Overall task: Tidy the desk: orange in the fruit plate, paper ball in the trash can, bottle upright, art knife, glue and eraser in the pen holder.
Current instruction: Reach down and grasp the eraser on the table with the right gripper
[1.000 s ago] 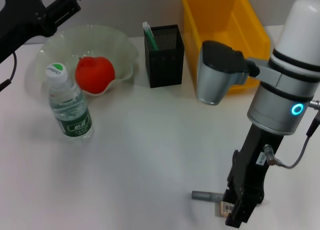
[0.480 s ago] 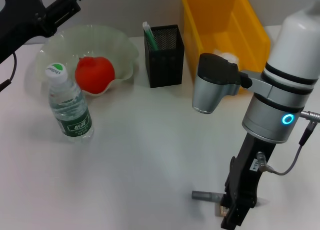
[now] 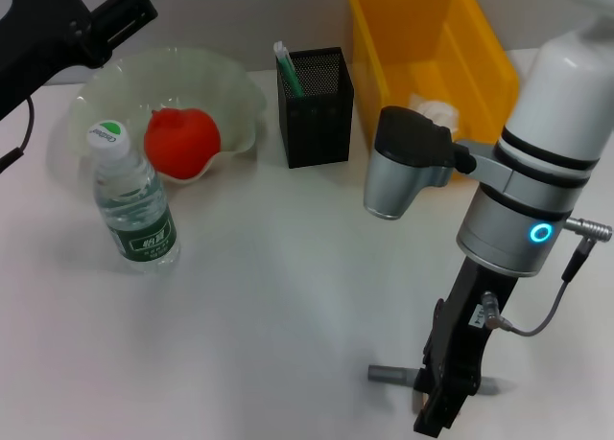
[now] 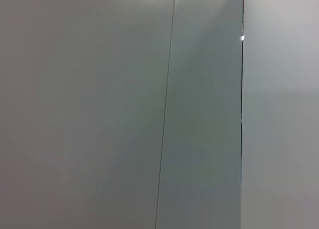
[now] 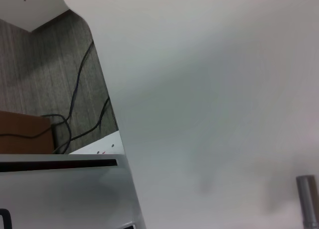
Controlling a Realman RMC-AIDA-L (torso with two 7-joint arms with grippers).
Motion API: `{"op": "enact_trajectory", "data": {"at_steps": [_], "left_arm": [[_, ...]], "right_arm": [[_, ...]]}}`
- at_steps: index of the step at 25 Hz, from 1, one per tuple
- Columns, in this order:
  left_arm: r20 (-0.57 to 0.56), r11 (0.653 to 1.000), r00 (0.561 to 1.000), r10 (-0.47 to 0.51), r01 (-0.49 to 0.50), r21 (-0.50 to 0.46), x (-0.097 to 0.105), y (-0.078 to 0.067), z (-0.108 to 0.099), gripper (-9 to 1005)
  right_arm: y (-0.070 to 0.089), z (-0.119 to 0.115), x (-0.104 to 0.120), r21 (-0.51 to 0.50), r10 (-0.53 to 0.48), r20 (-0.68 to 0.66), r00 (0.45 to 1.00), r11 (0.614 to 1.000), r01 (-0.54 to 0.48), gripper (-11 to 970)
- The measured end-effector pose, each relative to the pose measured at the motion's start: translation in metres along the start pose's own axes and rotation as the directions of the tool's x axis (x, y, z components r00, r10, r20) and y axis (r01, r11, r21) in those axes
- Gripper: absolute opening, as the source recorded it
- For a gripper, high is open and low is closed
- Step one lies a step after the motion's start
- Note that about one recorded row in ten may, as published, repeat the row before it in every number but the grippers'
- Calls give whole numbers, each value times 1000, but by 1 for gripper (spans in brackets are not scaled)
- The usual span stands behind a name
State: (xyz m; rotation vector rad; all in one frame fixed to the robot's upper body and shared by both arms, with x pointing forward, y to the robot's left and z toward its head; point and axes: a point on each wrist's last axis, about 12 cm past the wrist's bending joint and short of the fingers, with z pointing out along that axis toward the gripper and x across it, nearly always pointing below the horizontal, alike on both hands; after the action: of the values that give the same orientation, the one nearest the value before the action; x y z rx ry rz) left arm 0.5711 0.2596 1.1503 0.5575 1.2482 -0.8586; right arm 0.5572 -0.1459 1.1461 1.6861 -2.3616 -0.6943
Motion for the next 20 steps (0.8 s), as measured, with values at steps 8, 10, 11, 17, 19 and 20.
{"op": "enact_trajectory", "data": {"at_steps": [8, 10, 11, 17, 19, 20], "left_arm": [[0, 1000, 1000, 1, -1, 0, 0, 0, 0, 725], [0, 1000, 1000, 4, -4, 0, 0, 0, 0, 725], [0, 1000, 1000, 5, -5, 0, 0, 0, 0, 725], [0, 1000, 1000, 10, -10, -1, 0, 0, 0, 725], [0, 1000, 1000, 10, -10, -1, 0, 0, 0, 725], [0, 1000, 1000, 10, -10, -1, 0, 0, -1, 725]], "right_arm": [[-5, 6, -1, 3, 0, 8, 1000, 1000, 0, 533], [-7, 8, -2, 5, 1, 11, 1000, 1000, -1, 533], [-7, 8, -2, 9, 0, 10, 1000, 1000, 0, 533], [-8, 15, -5, 35, -16, -11, 1000, 999, 16, 533], [-9, 16, -6, 41, -15, -18, 1000, 999, 16, 533], [-9, 17, -7, 42, -14, -20, 1000, 999, 15, 533]]}}
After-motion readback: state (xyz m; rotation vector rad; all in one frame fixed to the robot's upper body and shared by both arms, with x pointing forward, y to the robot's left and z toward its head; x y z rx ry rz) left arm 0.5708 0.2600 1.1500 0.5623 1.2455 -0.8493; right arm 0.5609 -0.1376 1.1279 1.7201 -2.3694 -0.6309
